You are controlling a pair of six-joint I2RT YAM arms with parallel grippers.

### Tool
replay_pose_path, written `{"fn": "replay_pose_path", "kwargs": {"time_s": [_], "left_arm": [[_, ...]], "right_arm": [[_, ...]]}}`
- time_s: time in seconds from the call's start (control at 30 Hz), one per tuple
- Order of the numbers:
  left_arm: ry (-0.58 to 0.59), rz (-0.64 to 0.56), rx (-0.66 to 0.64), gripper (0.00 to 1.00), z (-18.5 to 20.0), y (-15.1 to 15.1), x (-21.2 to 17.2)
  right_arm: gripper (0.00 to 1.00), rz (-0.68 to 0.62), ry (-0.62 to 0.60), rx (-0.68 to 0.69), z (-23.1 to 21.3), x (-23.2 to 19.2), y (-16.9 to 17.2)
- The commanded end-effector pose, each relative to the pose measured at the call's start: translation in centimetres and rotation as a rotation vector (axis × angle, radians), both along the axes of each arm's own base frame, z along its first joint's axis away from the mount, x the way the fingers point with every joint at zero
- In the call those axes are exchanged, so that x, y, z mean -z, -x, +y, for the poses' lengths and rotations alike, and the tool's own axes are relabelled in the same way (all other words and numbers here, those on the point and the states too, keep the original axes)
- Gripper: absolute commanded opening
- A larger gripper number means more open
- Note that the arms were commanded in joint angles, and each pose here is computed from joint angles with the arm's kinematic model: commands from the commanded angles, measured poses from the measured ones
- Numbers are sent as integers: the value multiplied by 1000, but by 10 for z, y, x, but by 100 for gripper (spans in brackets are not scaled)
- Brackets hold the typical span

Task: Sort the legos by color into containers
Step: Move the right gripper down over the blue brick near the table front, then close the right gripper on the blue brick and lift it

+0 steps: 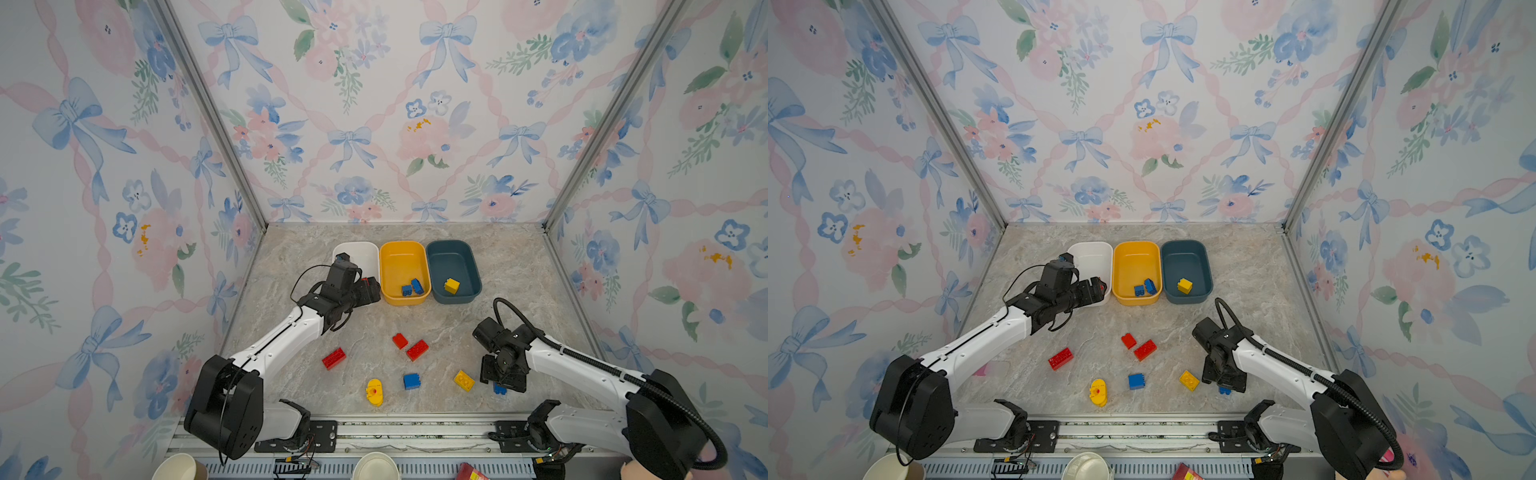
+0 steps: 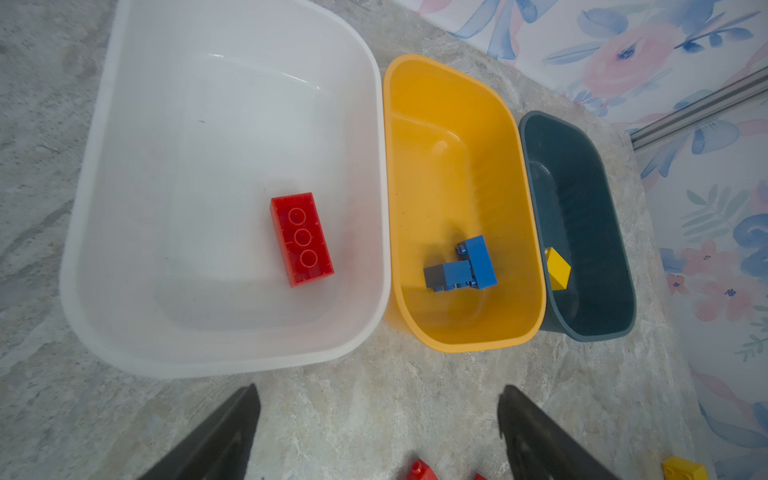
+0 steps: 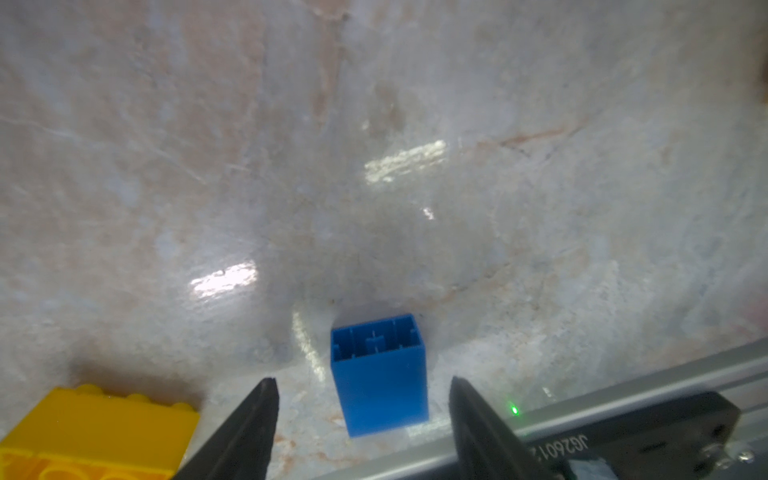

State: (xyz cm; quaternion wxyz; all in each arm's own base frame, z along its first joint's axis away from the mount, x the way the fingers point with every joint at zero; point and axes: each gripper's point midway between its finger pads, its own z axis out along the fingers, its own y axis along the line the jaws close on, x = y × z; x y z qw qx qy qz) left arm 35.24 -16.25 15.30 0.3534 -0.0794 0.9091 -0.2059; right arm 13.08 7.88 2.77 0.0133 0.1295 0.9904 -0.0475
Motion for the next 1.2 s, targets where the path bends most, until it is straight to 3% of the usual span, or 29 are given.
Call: {"fn": "replay_pose_path", "kwargs": {"time_s": [0.0,0.1,0.37,0.73,0.9,1.17], "left_arm": [[18,-29,24,92,-6,-2,-13],[23,-24,25,92,-7,-1,-12],[32,-34,24,92,-7,-2,-17],[48,-25,55,92,-14,-10,-34],[42,-15,55,93,-12,-10,-31],[42,9,35,93,-7,-3,-20]], "right_arm": [[63,-23,19,21,-1,-5,-2],[61,11,53,28,-4,-2,5],[71,-6,29,49,-3,-3,5],[70,-49,-30,170,-2,7,10],[64,-65,-16,172,-2,11,11],[45,-60,-6,143,0,12,11]]}}
